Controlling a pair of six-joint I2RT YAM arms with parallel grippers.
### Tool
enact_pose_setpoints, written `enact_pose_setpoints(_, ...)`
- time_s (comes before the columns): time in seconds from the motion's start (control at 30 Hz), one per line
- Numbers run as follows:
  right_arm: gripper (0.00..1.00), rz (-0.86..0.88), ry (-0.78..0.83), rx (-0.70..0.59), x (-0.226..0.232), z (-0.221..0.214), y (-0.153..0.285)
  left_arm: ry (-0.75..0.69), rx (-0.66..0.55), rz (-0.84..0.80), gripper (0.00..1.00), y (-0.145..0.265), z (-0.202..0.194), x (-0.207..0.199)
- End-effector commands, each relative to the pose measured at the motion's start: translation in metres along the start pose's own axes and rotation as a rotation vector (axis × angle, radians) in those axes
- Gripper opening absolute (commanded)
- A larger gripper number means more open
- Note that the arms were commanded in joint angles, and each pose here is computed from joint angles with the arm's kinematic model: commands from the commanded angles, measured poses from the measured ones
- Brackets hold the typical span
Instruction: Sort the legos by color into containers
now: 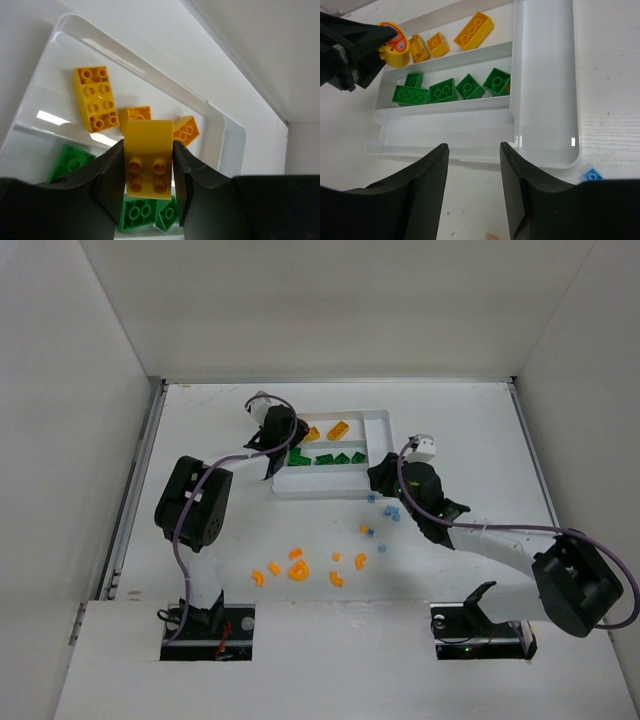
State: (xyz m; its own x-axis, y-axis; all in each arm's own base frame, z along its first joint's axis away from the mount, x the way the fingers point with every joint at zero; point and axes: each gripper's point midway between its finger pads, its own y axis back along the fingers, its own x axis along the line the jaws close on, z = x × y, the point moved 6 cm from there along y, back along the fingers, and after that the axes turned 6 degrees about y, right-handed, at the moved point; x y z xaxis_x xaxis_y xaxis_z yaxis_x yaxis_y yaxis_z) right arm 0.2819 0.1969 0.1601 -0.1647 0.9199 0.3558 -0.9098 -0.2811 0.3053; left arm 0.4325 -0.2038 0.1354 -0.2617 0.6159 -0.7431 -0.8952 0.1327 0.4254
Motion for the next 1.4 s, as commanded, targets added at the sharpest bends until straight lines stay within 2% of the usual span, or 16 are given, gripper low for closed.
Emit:
enact_pose_setpoints(0.0,0.51,0.075,-0.043,-0.079,0.018,0.020,0.005,0.014,-0.050,0.006,0.17,-0.013,0.018,-0.012)
enact_pose_setpoints(0.1,0.52,0.085,-0.040,-0.075,0.020,0.019,0.006,0.012,-0.055,-0.002,0.20,-0.021,0.021,-0.018)
enact_pose_setpoints(0.3,0.51,0.105,-0.031,-0.051,0.024,0.016,0.002,0.008,-0.048,0.000,0.40,-0.020,0.022,-0.018)
enact_pose_setpoints(0.47,0.51,0.114,-0.028,-0.043,0.026,0.015,0.002,-0.036,-0.061,-0.010,0.55,-0.001,0.030,-0.016)
enact_pose_setpoints(0.53,0.51,0.120,-0.028,-0.045,0.027,0.015,0.003,-0.067,-0.067,-0.014,0.57,0.011,0.034,-0.015)
enact_pose_setpoints(0.6,0.49,0.124,-0.029,-0.048,0.028,0.016,0.003,-0.092,-0.072,-0.014,0.56,0.030,0.037,-0.010)
enact_pose_setpoints(0.7,0.43,0.140,-0.019,-0.045,0.033,0.015,0.006,-0.112,-0.122,0.002,0.49,0.067,0.036,0.005)
enact_pose_setpoints(0.83,0.34,0.175,0.005,-0.046,0.042,0.017,0.011,-0.150,-0.142,0.051,0.32,0.122,0.025,0.042)
enact_pose_setpoints(0.93,0.34,0.195,0.020,-0.032,0.049,0.014,0.013,-0.183,-0.108,0.138,0.18,0.166,0.014,0.077)
enact_pose_setpoints(1.0,0.35,0.200,0.022,-0.028,0.052,0.014,0.012,-0.238,-0.057,0.210,0.14,0.191,0.002,0.095)
enact_pose_setpoints(1.13,0.35,0.212,0.034,0.004,0.055,0.009,0.010,-0.343,0.046,0.355,0.10,0.236,-0.017,0.126)
enact_pose_setpoints(1.23,0.36,0.211,0.035,0.013,0.056,0.008,0.009,-0.347,0.119,0.512,0.09,0.264,-0.029,0.151)
enact_pose_setpoints(1.37,0.37,0.212,0.040,0.025,0.056,0.006,0.008,-0.364,0.173,0.620,0.19,0.285,-0.039,0.164)
